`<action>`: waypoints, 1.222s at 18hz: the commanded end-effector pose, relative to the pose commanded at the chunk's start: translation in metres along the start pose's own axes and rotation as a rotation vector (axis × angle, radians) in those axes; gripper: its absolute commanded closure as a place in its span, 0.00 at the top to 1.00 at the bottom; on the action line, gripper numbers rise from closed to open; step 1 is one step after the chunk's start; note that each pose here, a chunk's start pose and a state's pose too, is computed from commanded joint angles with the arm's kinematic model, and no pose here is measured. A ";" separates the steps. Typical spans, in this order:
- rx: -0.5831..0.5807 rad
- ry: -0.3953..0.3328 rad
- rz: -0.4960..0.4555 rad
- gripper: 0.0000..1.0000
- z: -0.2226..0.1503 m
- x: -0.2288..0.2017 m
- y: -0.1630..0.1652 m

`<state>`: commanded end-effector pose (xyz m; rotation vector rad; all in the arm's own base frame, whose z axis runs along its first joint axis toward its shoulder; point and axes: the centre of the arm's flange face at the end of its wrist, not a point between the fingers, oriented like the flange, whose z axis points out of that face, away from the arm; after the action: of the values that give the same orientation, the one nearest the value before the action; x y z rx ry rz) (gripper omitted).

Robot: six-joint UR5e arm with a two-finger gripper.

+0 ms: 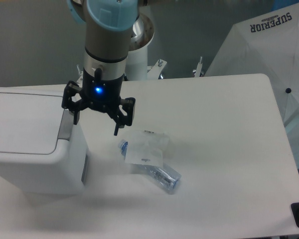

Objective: Open the trash can
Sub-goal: 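Lower the gripper onto the grey tab at the trash can lid's edge, then push the grey tab down with the gripper to pop the lid open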

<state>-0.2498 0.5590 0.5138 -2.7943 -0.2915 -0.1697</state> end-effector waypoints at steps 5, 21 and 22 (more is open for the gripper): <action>-0.014 0.010 0.017 1.00 0.010 0.010 0.001; -0.024 0.002 0.025 1.00 0.025 0.010 0.004; -0.024 0.002 0.025 1.00 0.025 0.010 0.004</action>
<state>-0.2370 0.5655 0.4905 -2.8204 -0.2559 -0.1719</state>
